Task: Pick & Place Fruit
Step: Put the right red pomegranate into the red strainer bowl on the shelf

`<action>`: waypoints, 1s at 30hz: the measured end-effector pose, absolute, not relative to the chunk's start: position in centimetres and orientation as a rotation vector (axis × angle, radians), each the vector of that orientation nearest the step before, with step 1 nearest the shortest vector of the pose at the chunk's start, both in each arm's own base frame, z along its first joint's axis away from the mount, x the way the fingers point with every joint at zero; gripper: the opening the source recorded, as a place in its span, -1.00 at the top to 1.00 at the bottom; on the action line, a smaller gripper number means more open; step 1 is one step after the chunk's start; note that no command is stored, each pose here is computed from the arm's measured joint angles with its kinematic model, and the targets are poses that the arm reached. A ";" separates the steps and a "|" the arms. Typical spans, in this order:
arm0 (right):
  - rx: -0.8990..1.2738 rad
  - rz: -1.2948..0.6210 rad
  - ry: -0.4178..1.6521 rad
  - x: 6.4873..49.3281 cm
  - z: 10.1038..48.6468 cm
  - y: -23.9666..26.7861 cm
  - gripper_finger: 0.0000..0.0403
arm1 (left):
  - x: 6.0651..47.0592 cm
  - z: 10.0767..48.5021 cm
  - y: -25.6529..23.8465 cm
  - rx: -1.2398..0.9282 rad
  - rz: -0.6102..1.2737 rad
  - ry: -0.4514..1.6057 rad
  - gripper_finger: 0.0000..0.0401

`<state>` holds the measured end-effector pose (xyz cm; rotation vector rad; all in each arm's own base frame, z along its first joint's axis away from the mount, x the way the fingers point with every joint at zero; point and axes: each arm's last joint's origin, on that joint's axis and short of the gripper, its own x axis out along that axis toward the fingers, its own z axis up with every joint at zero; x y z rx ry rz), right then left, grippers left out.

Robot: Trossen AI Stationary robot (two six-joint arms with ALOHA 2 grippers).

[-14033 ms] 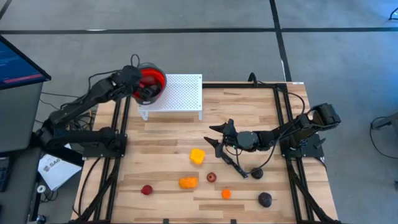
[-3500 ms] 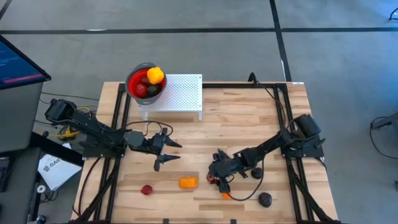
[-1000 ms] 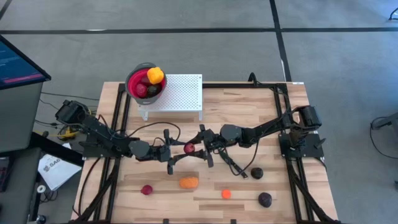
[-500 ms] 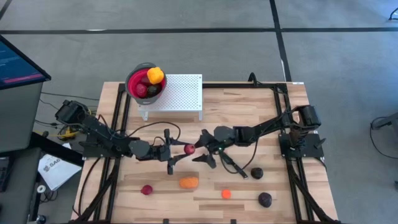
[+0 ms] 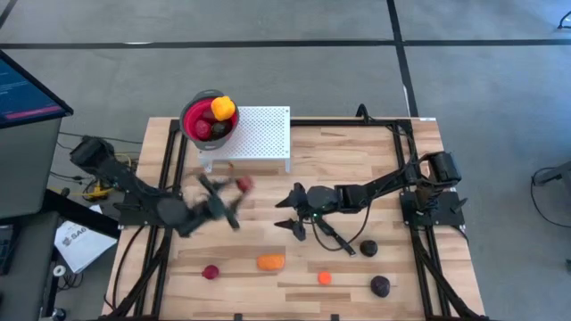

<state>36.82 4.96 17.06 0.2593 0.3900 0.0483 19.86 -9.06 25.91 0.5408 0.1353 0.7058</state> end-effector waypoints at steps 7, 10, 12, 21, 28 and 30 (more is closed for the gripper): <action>0.245 0.057 0.303 37.1 17.9 4.7 -0.52 | 15.3 30.2 -2.6 0.474 1.039 0.156 0.03; 0.246 0.058 0.296 37.2 17.9 4.7 -0.52 | 13.5 29.9 -0.2 0.447 1.140 0.123 0.04; 0.246 0.058 0.296 37.2 17.9 4.7 -0.52 | 12.5 29.3 1.0 0.450 1.193 0.103 0.04; 0.246 0.059 0.290 37.2 18.0 4.7 -0.52 | 11.1 28.0 4.4 0.410 1.442 0.098 0.01; 0.248 0.061 0.274 37.2 18.1 4.7 -0.52 | 12.5 26.6 5.4 0.418 1.480 0.197 0.00; 0.248 0.061 0.274 37.2 18.1 4.7 -0.52 | 13.1 26.1 5.6 0.421 1.469 0.216 0.00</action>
